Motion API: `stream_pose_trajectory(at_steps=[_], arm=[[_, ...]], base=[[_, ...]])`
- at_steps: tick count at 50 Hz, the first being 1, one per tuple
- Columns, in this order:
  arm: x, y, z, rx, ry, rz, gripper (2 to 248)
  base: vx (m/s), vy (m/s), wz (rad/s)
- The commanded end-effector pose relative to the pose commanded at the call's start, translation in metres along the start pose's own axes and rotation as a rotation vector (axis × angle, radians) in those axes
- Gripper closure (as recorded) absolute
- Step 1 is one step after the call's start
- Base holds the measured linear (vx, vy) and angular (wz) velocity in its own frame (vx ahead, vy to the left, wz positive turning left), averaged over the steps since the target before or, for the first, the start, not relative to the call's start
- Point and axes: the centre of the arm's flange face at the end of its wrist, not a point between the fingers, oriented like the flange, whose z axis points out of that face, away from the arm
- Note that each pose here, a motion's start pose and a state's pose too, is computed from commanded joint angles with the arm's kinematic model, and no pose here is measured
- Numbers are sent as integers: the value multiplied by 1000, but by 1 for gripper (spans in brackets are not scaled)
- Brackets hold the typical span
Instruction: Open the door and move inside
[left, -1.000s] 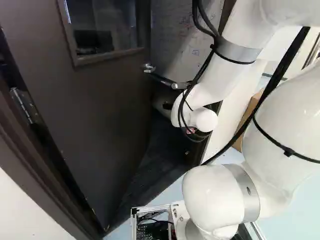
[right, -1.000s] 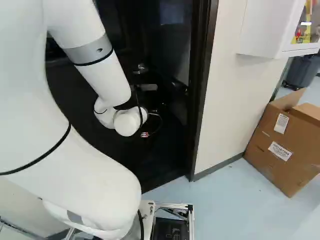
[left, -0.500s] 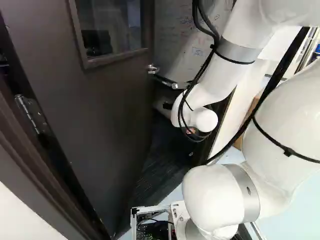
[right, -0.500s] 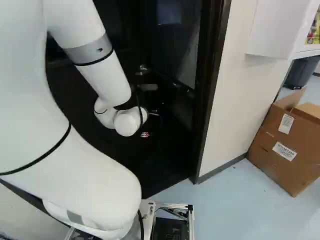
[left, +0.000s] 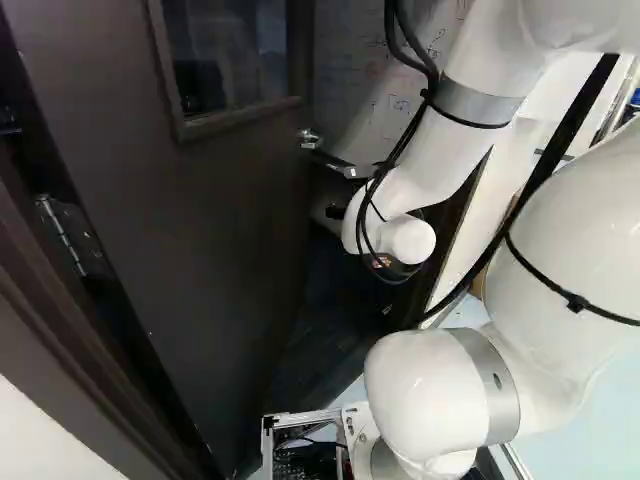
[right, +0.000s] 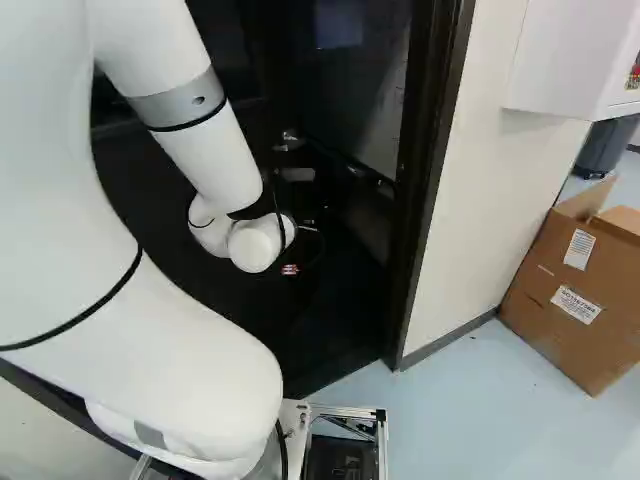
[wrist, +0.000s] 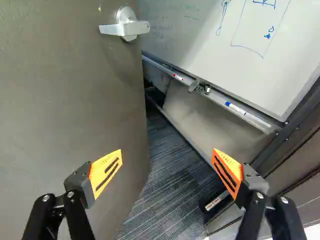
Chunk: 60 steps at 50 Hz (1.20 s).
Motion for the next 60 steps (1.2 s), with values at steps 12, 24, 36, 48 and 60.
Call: stream_pose_trajectory(at_steps=[12, 24, 36, 48, 60], arm=[[1, -2, 3, 7, 0, -2, 3], [4, -8, 9, 22, -1, -7, 3], [8, -16, 19, 45, -1, -16, 3], [11, -25, 29, 77, 0, -32, 3], [15, -35, 37, 113, 1, -51, 3]], base=[[-6, -14, 2], [0, 0, 0], [0, 0, 0], [0, 0, 0], [0, 0, 0]])
